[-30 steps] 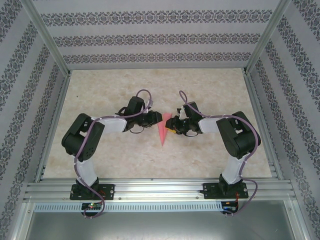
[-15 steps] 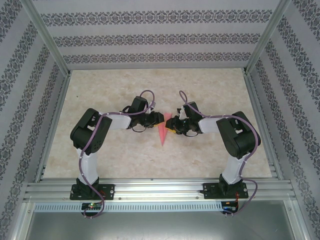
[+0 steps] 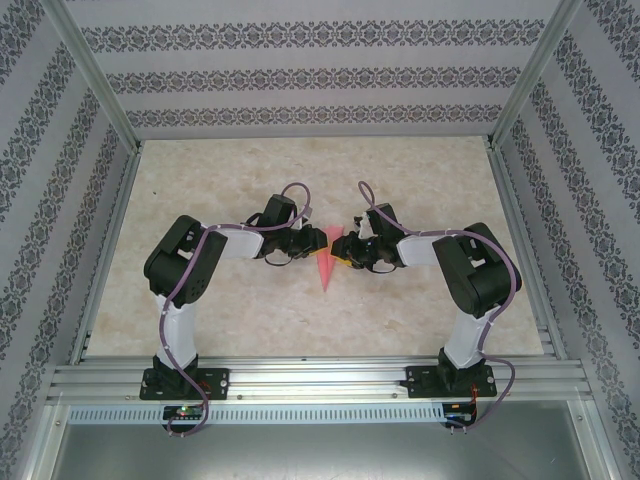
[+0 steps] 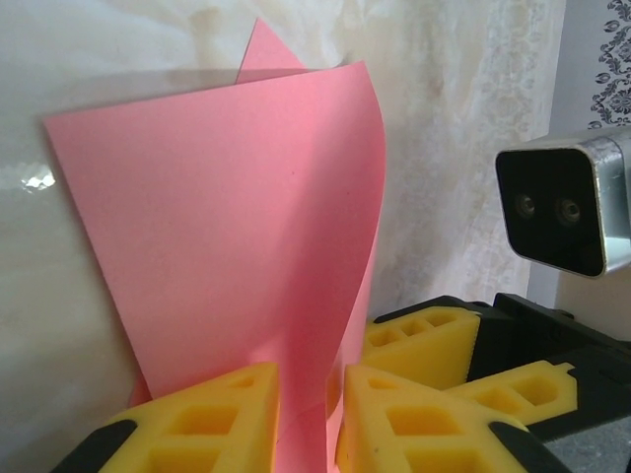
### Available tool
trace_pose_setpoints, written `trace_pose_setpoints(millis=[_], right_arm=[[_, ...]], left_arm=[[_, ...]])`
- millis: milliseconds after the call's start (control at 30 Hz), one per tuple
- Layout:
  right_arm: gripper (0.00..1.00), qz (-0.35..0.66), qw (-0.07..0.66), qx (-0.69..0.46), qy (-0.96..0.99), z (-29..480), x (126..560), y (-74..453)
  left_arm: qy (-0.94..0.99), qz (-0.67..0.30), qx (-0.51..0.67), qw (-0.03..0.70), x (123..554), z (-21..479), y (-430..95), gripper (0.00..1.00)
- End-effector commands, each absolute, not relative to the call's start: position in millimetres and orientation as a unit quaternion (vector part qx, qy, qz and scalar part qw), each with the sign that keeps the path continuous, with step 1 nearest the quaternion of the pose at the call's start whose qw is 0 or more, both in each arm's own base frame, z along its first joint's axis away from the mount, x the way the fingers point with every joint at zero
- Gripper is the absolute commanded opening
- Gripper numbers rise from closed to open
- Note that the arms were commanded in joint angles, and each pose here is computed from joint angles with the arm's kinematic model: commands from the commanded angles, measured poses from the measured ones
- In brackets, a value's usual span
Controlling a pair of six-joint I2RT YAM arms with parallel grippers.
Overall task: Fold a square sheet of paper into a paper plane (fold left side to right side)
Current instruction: Fold the wing for the fifth time at the center of the table.
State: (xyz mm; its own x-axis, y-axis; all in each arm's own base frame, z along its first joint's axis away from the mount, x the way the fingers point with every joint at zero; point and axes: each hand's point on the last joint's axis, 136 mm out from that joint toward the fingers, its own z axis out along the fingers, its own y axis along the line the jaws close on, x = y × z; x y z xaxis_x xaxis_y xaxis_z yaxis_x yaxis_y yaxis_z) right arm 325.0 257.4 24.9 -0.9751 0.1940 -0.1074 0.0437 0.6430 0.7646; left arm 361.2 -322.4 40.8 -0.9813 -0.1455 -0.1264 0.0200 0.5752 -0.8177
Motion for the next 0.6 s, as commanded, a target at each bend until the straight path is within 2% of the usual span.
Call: trace_pose_setpoints(millis=[0,167,400,567], right_arm=[[0.33,0.394,0.078,0.065,0.913,3.1,320.0,258.2],[0.33,0.394,0.077,0.064,0.914,2.8,319.3,258.6],[0.34,0.391,0.074,0.064,0.915,1.1,318.1,257.9],[0.35,0.392,0.074,0.062,0.915,1.4,317.8,258.3]], left_arm=[[0.872,-0.479,-0.024,0.098,369.7,48.0,-332.0,0.23],[0.871,-0.48,-0.022,0.1,369.8,49.3,-332.8,0.16],[0.877,-0.468,-0.018,0.106,368.6,49.8,-328.5,0.03],[0.885,-0.451,-0.016,0.111,368.2,48.5,-321.7,0.0]])
